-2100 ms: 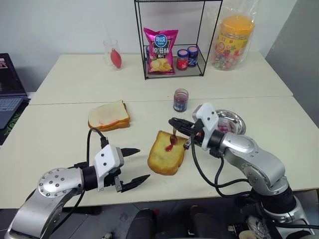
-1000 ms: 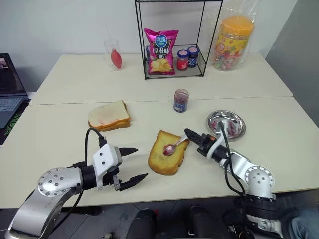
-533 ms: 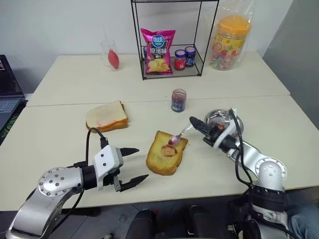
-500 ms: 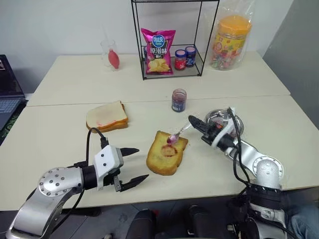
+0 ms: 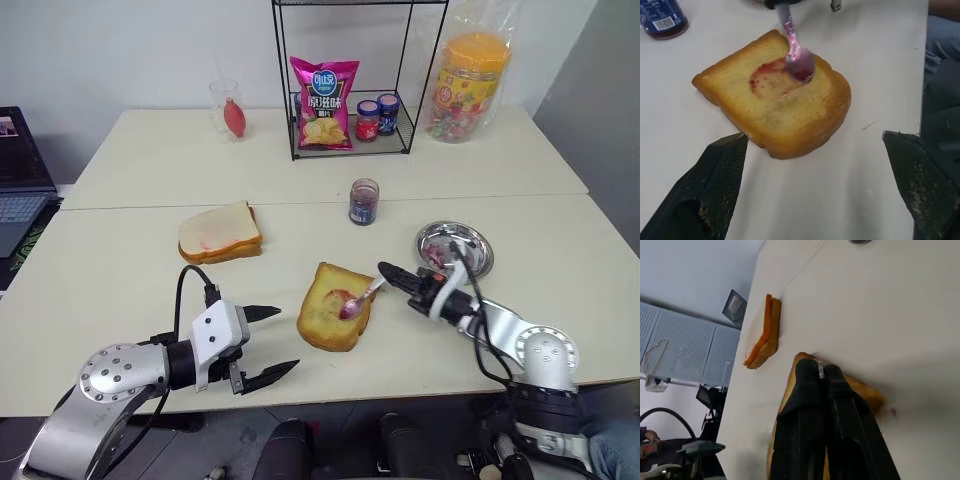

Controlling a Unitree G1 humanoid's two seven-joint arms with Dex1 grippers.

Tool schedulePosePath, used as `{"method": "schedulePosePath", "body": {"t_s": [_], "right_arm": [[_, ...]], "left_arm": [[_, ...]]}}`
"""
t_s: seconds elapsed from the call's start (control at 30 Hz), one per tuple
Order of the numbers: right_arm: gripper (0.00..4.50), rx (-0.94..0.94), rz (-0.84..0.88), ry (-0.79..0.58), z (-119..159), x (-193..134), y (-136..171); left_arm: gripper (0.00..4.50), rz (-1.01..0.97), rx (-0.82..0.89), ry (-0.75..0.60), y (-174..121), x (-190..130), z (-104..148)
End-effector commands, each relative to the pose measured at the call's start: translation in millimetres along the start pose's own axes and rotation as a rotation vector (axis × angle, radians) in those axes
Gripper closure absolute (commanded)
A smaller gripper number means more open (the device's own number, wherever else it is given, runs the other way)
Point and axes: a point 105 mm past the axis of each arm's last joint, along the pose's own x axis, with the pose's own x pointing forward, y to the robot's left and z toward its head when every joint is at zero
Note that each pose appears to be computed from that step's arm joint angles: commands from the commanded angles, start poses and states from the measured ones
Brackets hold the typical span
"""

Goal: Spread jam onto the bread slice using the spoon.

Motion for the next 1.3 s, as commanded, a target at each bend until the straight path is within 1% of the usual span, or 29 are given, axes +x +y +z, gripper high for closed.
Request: {"method": "schedulePosePath", "body": {"t_s": [0.03,0.13,0.2,0.3,0.4,0.5,0.67,0.8,0.9,1.1,1.23,1.3], "right_arm": [[4.48,-0.035,0.051,-0.016,9,-10,16],[4.48,-0.027,0.067,-0.037,14,-7,22],[4.48,-0.001,0.076,-0.073,20,1,26],[4.48,0.025,0.083,-0.091,21,15,31],[4.48,0.042,0.058,-0.086,16,36,27],[4.48,0.040,0.024,-0.075,11,42,17],[4.48,0.020,-0.015,-0.059,7,27,3],[4.48,0.002,-0.034,-0.084,17,3,-2],[4.48,-0.002,-0.038,-0.092,21,-8,-1],[4.48,0.000,0.017,-0.133,32,-6,18],[4.48,-0.010,0.098,-0.183,45,3,45],[4.48,-0.032,0.126,-0.205,51,5,57]], "left_arm": [[0.00,-0.004,0.041,-0.021,-1,1,8],[0.00,-0.006,0.042,-0.022,-1,1,8],[0.00,-0.007,0.044,-0.027,0,3,9],[0.00,-0.009,0.045,-0.030,0,3,10],[0.00,-0.014,0.046,-0.030,0,3,9],[0.00,-0.014,0.048,-0.033,0,3,10],[0.00,0.011,0.046,-0.033,3,0,10],[0.00,0.064,0.037,-0.020,11,-7,7],[0.00,0.088,0.034,-0.021,15,-9,6],[0.00,0.091,0.047,-0.032,18,-7,7],[0.00,0.088,0.052,-0.048,20,-4,11],[0.00,0.100,0.002,-0.070,25,-3,17]]}}
